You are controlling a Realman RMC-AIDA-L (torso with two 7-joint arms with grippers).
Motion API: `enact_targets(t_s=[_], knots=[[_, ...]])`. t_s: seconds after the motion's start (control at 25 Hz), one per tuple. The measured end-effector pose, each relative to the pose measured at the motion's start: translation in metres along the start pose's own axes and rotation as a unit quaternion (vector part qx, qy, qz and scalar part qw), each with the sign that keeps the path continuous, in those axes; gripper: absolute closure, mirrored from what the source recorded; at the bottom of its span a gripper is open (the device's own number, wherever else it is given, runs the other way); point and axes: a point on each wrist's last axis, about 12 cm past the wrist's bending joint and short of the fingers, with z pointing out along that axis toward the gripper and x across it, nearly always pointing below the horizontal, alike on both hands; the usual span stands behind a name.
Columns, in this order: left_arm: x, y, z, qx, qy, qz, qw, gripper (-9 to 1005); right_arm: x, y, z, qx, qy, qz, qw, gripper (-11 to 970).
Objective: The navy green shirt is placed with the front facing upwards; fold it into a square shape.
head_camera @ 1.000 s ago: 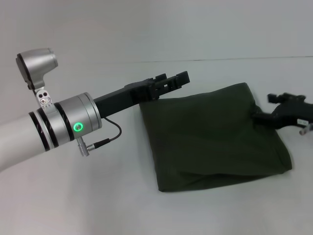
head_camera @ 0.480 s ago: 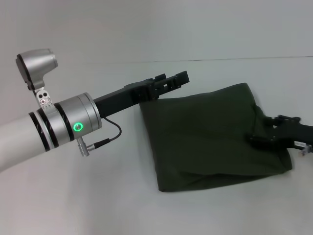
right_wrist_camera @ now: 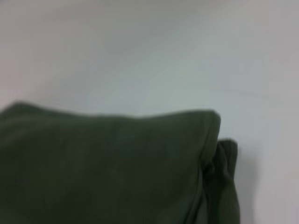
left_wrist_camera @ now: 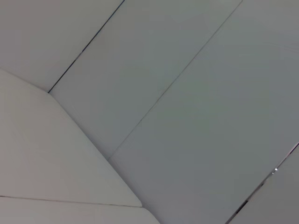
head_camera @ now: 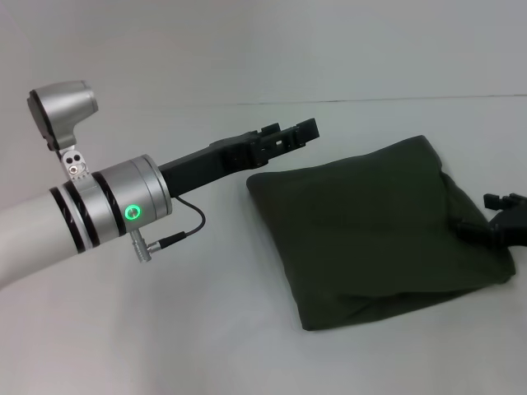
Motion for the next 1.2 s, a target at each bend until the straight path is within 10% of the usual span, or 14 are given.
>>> enact_targets(t_s=[0.6,1.2], knots=[[0.008,0.014,-0.015,-0.041,0.046,-0.034,0.998,185,-0.029,0.003,-0.015,-0.045,-0.111,0.000,0.993,143],[-0.003,0.018,-0.018,-0.139,0.227,-0.166,0.949,194,-0.032,0.010,-0.012,-0.062,-0.133,-0.015,0.989,147]])
